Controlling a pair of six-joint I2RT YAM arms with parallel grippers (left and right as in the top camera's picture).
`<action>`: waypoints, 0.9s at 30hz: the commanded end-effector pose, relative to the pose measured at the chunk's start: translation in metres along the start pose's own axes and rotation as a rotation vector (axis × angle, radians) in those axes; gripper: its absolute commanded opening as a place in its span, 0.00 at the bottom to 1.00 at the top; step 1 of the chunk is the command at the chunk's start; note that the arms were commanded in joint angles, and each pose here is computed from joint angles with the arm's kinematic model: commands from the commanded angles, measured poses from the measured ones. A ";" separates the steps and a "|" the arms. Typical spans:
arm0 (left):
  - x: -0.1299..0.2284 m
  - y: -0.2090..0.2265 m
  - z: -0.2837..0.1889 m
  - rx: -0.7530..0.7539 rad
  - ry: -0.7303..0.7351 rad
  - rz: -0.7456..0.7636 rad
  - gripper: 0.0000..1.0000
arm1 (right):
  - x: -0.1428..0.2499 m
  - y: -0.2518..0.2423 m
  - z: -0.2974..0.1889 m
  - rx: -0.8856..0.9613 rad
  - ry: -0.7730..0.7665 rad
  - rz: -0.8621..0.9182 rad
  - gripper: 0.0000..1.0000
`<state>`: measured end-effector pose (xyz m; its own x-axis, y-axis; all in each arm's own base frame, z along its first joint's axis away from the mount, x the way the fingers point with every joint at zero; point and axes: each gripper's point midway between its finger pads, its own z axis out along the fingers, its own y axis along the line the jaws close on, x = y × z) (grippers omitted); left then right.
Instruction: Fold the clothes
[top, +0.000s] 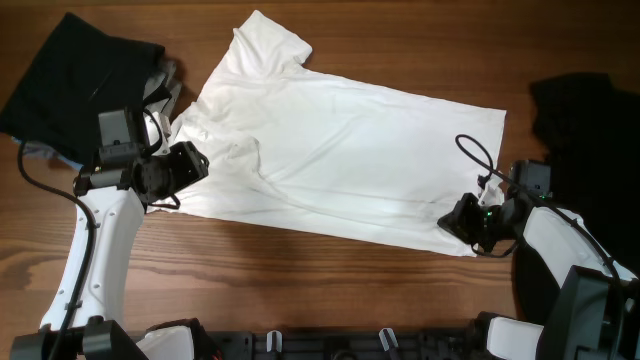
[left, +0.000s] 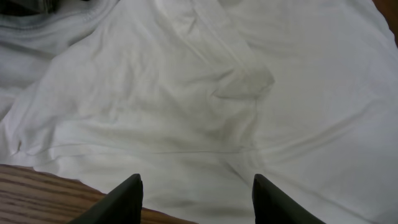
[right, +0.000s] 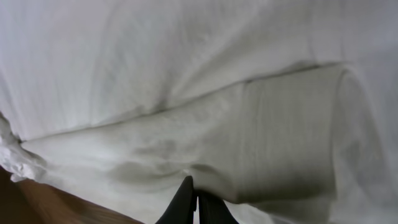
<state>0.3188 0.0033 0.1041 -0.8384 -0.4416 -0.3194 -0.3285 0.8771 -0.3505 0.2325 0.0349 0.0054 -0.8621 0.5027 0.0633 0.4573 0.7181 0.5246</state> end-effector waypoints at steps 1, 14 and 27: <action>-0.005 -0.002 -0.001 -0.003 -0.010 0.028 0.56 | 0.000 0.010 0.000 -0.049 -0.002 0.010 0.04; -0.006 0.000 -0.001 -0.013 -0.017 0.029 0.56 | -0.045 0.027 -0.006 -0.108 -0.179 -0.016 0.04; -0.006 0.000 -0.001 -0.013 -0.016 0.032 0.60 | -0.092 0.032 -0.030 -0.128 -0.385 -0.078 0.31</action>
<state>0.3194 0.0060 0.1038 -0.8354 -0.4417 -0.3271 -0.3329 0.8802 -0.3382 0.3219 0.0045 0.0347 -0.7397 0.6162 -0.2704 0.3568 0.6999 0.6188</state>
